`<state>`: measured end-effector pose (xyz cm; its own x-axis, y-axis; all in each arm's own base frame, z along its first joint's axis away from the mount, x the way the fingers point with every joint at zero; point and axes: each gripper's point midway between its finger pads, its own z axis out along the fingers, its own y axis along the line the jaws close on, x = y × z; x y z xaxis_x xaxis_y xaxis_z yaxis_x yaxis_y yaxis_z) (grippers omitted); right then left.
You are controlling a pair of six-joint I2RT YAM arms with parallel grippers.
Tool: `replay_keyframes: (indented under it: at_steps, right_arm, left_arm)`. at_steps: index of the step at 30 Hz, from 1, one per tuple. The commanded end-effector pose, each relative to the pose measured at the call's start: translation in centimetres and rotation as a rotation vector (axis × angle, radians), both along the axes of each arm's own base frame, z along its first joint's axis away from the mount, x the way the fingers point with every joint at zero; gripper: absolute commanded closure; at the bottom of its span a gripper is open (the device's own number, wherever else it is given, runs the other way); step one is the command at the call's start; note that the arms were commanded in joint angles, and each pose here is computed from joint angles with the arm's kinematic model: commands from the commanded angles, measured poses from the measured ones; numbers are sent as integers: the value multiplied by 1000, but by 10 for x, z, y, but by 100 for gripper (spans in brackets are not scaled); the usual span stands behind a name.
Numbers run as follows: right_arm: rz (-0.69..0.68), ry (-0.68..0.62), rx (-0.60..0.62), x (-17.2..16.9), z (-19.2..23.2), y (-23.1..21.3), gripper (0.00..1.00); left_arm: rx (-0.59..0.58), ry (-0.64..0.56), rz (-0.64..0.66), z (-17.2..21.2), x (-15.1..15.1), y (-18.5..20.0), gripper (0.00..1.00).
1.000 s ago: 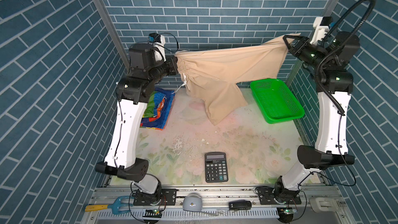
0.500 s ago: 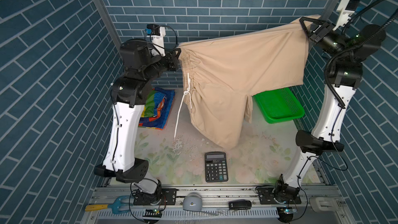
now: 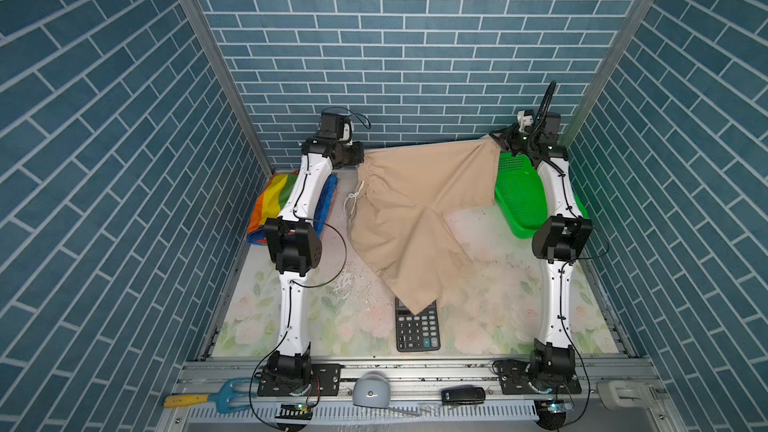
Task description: Fold and stack the shorts
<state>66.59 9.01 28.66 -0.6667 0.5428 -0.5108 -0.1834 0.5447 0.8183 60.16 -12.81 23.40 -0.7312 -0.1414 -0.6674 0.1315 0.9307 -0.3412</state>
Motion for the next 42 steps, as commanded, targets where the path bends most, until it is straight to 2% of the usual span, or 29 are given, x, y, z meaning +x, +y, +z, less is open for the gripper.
replay_keyframes:
  at_steps: [1, 7, 11, 14, 16, 19, 22, 25, 29, 31, 35, 37, 40, 42]
  right_arm:
    - [-257, -279, -167, 7, 86, -86, 100]
    - [-226, -318, -182, -17, 122, -76, 100]
    - [-110, -208, -253, -49, 103, -31, 100]
    - [-47, -126, -264, -87, 86, 2, 100]
    - [-18, -109, -267, -116, 76, 22, 100]
    - [38, -58, -305, -170, 49, 55, 100]
    - [91, 28, -326, -226, 3, 86, 100]
    - [128, 135, -325, -281, -56, 109, 100]
    - [204, 282, -344, -350, -135, 136, 100]
    - [234, 333, -350, -375, -162, 145, 100]
    - [321, 385, -395, -408, -190, 167, 100]
    - [368, 412, -413, -419, -202, 178, 100]
    - [420, 442, -447, -434, -216, 189, 100]
    - [457, 464, -482, -443, -223, 192, 100]
  left_arm:
    - [87, -38, 219, 14, 17, 85, 100]
    - [-27, -27, 227, -8, 38, 84, 100]
    - [-8, -9, 227, -19, 37, 95, 98]
    - [6, 31, 235, -30, 30, 114, 91]
    - [5, 57, 242, -37, 24, 130, 91]
    - [5, 89, 246, -47, 14, 150, 90]
    - [24, 114, 228, -56, 3, 158, 90]
    - [43, 135, 194, -67, -5, 156, 85]
    - [68, 177, 195, -88, -15, 160, 84]
    - [66, 200, 194, -98, -19, 160, 83]
    - [103, 246, 217, -118, -26, 167, 82]
    - [136, 277, 241, -128, -31, 175, 70]
    - [138, 303, 244, -137, -36, 177, 63]
    - [140, 308, 245, -138, -38, 177, 51]
